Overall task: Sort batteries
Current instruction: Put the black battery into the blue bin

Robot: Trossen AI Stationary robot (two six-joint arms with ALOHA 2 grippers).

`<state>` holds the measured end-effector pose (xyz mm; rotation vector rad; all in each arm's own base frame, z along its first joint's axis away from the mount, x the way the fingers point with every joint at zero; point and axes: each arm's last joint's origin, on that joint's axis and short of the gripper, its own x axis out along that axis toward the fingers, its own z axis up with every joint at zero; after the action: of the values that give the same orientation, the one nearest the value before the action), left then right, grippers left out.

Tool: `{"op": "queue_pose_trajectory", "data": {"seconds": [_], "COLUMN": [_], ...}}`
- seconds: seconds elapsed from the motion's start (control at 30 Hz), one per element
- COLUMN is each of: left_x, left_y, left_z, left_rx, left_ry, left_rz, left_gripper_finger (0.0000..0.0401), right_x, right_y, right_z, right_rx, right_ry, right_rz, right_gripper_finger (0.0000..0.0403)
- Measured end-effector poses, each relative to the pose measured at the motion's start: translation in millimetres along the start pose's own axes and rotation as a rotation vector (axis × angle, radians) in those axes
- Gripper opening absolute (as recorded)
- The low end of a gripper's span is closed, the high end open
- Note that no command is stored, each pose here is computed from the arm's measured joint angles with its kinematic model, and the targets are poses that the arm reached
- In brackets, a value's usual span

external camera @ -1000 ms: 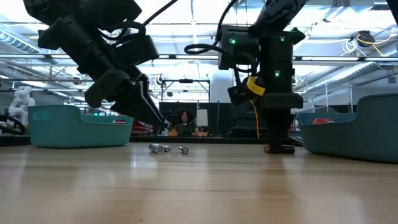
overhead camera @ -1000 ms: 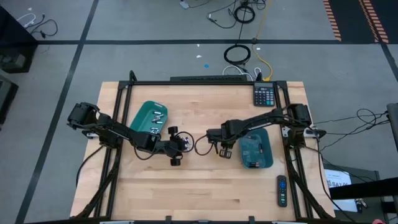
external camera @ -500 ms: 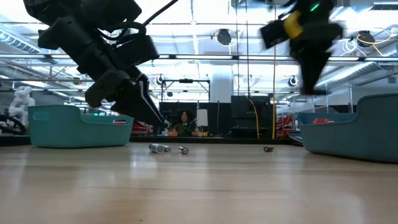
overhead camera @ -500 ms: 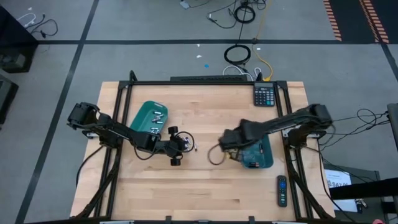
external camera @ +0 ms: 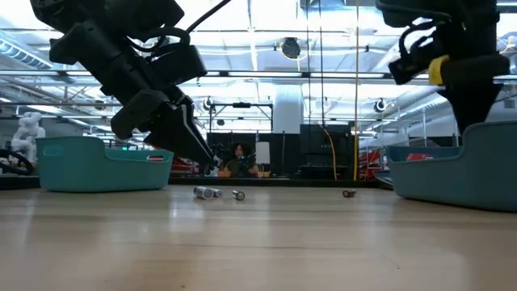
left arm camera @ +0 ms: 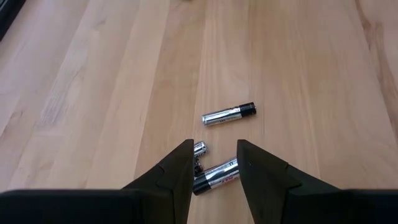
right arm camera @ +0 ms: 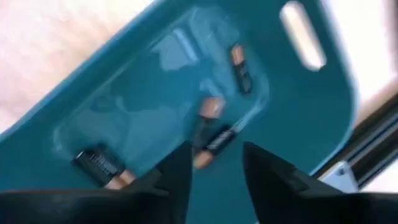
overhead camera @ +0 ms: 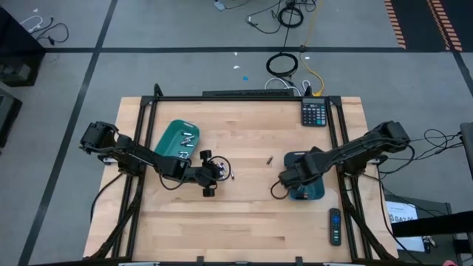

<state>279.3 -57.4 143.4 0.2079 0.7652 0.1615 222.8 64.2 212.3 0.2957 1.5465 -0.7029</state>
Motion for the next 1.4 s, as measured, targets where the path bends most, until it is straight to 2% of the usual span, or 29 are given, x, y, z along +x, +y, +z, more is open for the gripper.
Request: {"op": "queue_pose_trajectory", "data": {"seconds": [0.1,0.2,0.4,0.57,0.73,1.0,1.1,1.23,1.4], "left_x": [0,0,0,0,0,0,0,0,0], "left_y": [0,0,0,0,-1,-1,-1,-1,-1], "left_z": [0,0,2,2,2,1,1,1,1], "left_rx": [0.000,-0.001,-0.006,-0.009,-0.008,-0.005,-0.005,-0.004,-0.004], "left_ry": [0.000,-0.001,-0.015,-0.021,-0.019,-0.013,-0.013,-0.013,-0.013], "left_rz": [0.000,0.000,-0.001,-0.002,-0.020,-0.020,-0.020,-0.020,-0.020], "left_gripper_finger": [0.0132,0.0132,0.0132,0.0132,0.0132,0.0132,0.0132,0.0132,0.0132], "right_x": [-7,-27,-69,-74,-60,-7,17,44,61], "right_y": [0,1,4,5,6,32,43,51,51], "right_z": [3,12,35,56,76,103,109,116,122], "right_rx": [0.014,0.000,-0.109,-0.177,-0.284,-0.665,-0.765,-0.841,-0.872], "right_ry": [0.014,-0.075,-0.351,-0.468,-0.440,-0.281,-0.202,-0.116,-0.060], "right_rz": [0.028,0.044,0.061,0.111,0.063,-0.056,-0.082,-0.119,-0.137], "right_gripper_finger": [0.0162,0.0176,0.0167,0.0158,0.0157,0.0157,0.0157,0.0157,0.0157]}}
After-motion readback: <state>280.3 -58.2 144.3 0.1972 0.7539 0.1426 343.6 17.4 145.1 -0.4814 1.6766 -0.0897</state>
